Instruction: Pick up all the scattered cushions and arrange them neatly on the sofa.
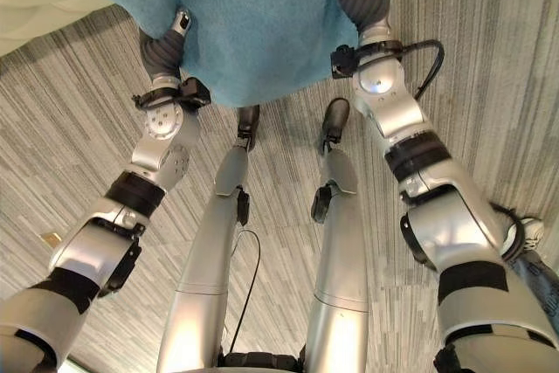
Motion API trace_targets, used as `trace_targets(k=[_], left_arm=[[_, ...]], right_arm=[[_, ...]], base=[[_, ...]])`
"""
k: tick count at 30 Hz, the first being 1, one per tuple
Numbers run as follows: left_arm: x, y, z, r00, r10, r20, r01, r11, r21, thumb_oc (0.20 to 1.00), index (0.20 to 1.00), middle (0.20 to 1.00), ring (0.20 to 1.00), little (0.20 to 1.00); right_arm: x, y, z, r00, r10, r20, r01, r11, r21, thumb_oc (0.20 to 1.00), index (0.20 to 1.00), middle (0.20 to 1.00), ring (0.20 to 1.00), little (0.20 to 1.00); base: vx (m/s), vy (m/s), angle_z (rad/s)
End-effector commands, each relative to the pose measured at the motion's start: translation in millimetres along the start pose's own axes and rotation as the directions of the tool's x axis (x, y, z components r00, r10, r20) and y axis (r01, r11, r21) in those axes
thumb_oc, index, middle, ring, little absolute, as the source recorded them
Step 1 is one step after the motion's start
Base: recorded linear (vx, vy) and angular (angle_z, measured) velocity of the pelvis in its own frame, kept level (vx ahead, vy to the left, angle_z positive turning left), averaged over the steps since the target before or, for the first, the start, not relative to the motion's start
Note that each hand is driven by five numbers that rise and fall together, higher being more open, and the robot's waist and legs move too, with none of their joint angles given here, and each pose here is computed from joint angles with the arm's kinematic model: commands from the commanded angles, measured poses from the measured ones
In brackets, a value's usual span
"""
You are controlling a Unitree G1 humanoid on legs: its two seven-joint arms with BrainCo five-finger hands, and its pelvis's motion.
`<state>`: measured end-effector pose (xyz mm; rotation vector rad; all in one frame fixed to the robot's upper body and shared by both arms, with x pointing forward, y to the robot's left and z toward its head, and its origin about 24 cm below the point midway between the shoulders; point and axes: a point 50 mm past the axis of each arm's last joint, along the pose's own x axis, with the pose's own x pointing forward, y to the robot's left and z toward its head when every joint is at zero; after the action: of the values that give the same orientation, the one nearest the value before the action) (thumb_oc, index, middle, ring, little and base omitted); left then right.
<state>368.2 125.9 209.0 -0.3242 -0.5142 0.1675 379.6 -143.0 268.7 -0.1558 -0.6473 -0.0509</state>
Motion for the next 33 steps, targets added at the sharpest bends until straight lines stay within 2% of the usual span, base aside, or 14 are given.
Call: trace_targets(k=[1, 8, 10, 15, 17, 21, 28, 29, 30, 31, 33], left_arm=[[-7.5, -58.8, 42.0, 0.945, -0.225, 0.238, 0.247, 0.967, -0.066, 0.200, 0.200, 0.200, 0.200, 0.200], [-38.2, -14.9, 8.0, 0.966, -0.226, 0.129, 0.230, 0.973, -0.014, 0.200, 0.200, 0.200, 0.200, 0.200], [-57.6, 13.2, -11.1, 0.976, -0.211, 0.050, 0.209, 0.977, 0.039, 0.200, 0.200, 0.200, 0.200, 0.200], [-90.6, 48.6, -32.9, 0.983, -0.169, -0.075, 0.173, 0.984, 0.051, 0.200, 0.200, 0.200, 0.200, 0.200], [-105.6, 65.7, -40.1, 0.980, -0.147, -0.132, 0.156, 0.986, 0.061, 0.200, 0.200, 0.200, 0.200, 0.200], [-121.8, 71.4, -50.9, 0.962, -0.168, -0.214, 0.181, 0.982, 0.046, 0.200, 0.200, 0.200, 0.200, 0.200], [-135.0, 80.7, -54.0, 0.934, -0.215, -0.284, 0.249, 0.964, 0.090, 0.200, 0.200, 0.200, 0.200, 0.200], [-133.4, 80.5, -53.1, 0.936, -0.217, -0.276, 0.255, 0.961, 0.108, 0.200, 0.200, 0.200, 0.200, 0.200], [-133.3, 80.0, -52.5, 0.937, -0.217, -0.273, 0.254, 0.961, 0.106, 0.200, 0.200, 0.200, 0.200, 0.200], [-132.6, 79.6, -52.1, 0.938, -0.218, -0.269, 0.253, 0.962, 0.105, 0.200, 0.200, 0.200, 0.200, 0.200], [-130.0, 79.7, -50.7, 0.942, -0.212, -0.262, 0.248, 0.962, 0.113, 0.200, 0.200, 0.200, 0.200, 0.200]], right_arm=[[-13.4, 53.5, 67.5, 0.908, 0.165, 0.386, -0.227, 0.966, 0.121, 0.200, 0.200, 0.200, 0.200, 0.200], [-62.2, 41.5, 18.7, 0.952, 0.163, 0.260, -0.213, 0.960, 0.179, 0.200, 0.200, 0.200, 0.200, 0.200], [-86.8, 37.2, -4.9, 0.964, 0.207, 0.170, -0.233, 0.960, 0.153, 0.200, 0.200, 0.200, 0.200, 0.200], [-122.1, 29.8, -44.6, 0.981, 0.191, -0.016, -0.185, 0.967, 0.175, 0.200, 0.200, 0.200, 0.200, 0.200], [-138.3, 19.9, -62.2, 0.978, 0.183, -0.105, -0.171, 0.979, 0.113, 0.200, 0.200, 0.200, 0.200, 0.200], [-170.4, -13.4, -84.4, 0.964, 0.101, -0.247, -0.095, 0.995, 0.033, 0.200, 0.200, 0.200, 0.200, 0.200], [-187.9, 1.1, -105.5, 0.919, 0.145, -0.368, -0.123, 0.989, 0.083, 0.200, 0.200, 0.200, 0.200, 0.200], [-191.1, 0.8, -109.8, 0.909, 0.144, -0.391, -0.132, 0.990, 0.056, 0.451, 0.451, 0.451, 0.451, 0.451], [-192.3, -0.7, -112.0, 0.904, 0.141, -0.403, -0.133, 0.990, 0.049, 0.752, 0.752, 0.752, 0.752, 0.752], [-194.0, -2.7, -115.4, 0.898, 0.136, -0.418, -0.137, 0.990, 0.028, 1.000, 1.000, 1.000, 1.000, 1.000], [-204.1, -12.5, -124.0, 0.875, 0.113, -0.471, -0.139, 0.990, -0.020, 1.000, 1.000, 1.000, 1.000, 1.000]], base=[[0.00, -0.042, -0.01], [0.01, -0.044, 0.06], [0.13, -0.078, 0.11], [0.14, -0.082, 0.40], [0.15, -0.115, 0.45], [0.18, -0.064, 0.94], [0.21, 0.269, -0.13], [0.15, 0.081, -0.22], [0.14, 0.043, 0.03], [0.17, -0.034, 0.00], [0.18, -0.048, 0.00]])
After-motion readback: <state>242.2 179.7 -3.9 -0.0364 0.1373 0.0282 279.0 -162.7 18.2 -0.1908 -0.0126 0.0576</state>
